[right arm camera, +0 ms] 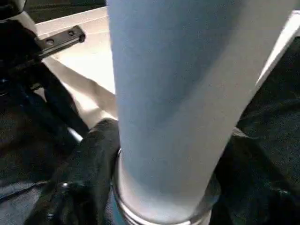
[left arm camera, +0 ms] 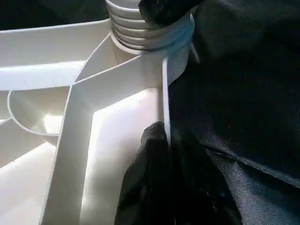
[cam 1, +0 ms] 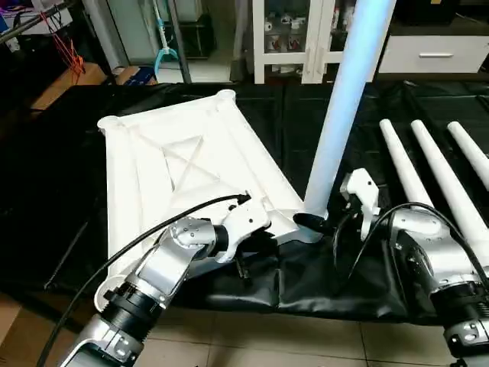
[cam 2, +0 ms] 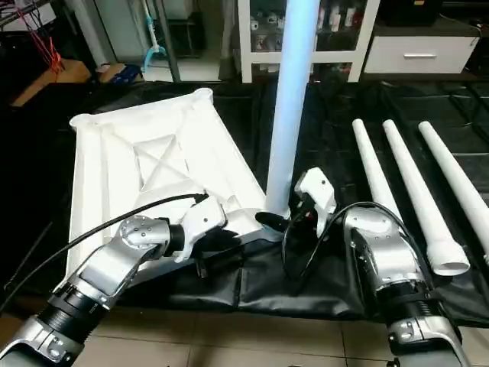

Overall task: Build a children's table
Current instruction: Rotate leg to tighten

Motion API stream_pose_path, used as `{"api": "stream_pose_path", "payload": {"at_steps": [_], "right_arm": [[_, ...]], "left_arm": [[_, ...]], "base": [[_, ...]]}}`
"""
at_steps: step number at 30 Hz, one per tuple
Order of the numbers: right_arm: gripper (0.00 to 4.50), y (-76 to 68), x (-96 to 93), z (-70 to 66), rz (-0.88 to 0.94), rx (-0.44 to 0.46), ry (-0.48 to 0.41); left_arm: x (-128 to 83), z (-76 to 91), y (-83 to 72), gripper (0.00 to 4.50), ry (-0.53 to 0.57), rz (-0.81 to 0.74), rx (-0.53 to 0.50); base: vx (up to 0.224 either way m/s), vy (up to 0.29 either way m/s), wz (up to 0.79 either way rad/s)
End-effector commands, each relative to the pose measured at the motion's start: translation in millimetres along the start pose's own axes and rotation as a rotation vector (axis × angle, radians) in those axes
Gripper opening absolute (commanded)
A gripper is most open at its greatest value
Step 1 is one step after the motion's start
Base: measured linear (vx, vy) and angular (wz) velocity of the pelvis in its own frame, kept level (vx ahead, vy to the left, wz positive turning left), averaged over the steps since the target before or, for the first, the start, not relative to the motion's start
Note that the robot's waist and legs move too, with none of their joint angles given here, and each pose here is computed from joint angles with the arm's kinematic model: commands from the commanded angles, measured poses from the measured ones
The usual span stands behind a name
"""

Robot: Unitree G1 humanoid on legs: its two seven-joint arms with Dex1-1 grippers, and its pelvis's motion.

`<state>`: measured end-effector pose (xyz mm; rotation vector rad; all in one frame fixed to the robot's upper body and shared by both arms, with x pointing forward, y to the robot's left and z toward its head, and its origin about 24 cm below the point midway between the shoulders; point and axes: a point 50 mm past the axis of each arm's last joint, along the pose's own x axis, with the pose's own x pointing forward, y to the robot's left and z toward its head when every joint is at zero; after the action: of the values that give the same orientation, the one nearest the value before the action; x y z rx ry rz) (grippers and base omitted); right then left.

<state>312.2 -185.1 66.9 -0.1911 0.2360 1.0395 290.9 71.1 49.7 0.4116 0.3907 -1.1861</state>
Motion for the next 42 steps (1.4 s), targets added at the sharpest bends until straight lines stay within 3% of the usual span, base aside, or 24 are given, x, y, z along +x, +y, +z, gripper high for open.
{"api": "stream_pose_path", "payload": {"at_steps": [1,10,17,22,27,30,33,42], "right_arm": [[2.71,-3.4,-2.0,0.1,-0.001,-0.022,0.029],[2.54,-2.2,0.8,-5.8,-0.034,0.032,0.001],[2.52,-1.3,8.6,-18.0,-0.188,0.097,-0.015],[2.51,1.3,28.0,-24.5,-0.373,0.148,0.000],[2.51,6.3,55.8,-28.8,-0.570,0.220,0.028],[2.51,10.9,80.3,-24.6,-0.706,0.282,0.028],[2.50,17.3,96.2,-16.9,-0.735,0.282,0.006],[2.49,22.4,104.3,1.4,-0.623,0.278,-0.140]], "left_arm": [[0,1.4,-4.7,0.00,0.009,-0.031,0.027],[0,0.6,-4.3,0.00,0.018,-0.028,0.027],[3,-1.2,-1.2,0.00,0.043,0.007,-0.013],[12,2.1,7.2,0.00,0.057,0.117,-0.072],[26,18.0,21.3,0.00,-0.018,0.271,-0.219],[34,30.0,30.9,0.00,-0.074,0.353,-0.296],[37,34.3,33.3,0.00,-0.080,0.363,-0.284],[35,29.2,32.5,0.00,-0.068,0.344,-0.258]], "base": [[0.000,0.000,0.00],[0.000,0.000,0.00],[0.000,0.000,0.00],[0.000,0.000,0.00],[0.000,0.000,0.00],[0.000,0.000,0.00],[0.000,0.000,0.00],[0.000,0.000,0.00]]}}
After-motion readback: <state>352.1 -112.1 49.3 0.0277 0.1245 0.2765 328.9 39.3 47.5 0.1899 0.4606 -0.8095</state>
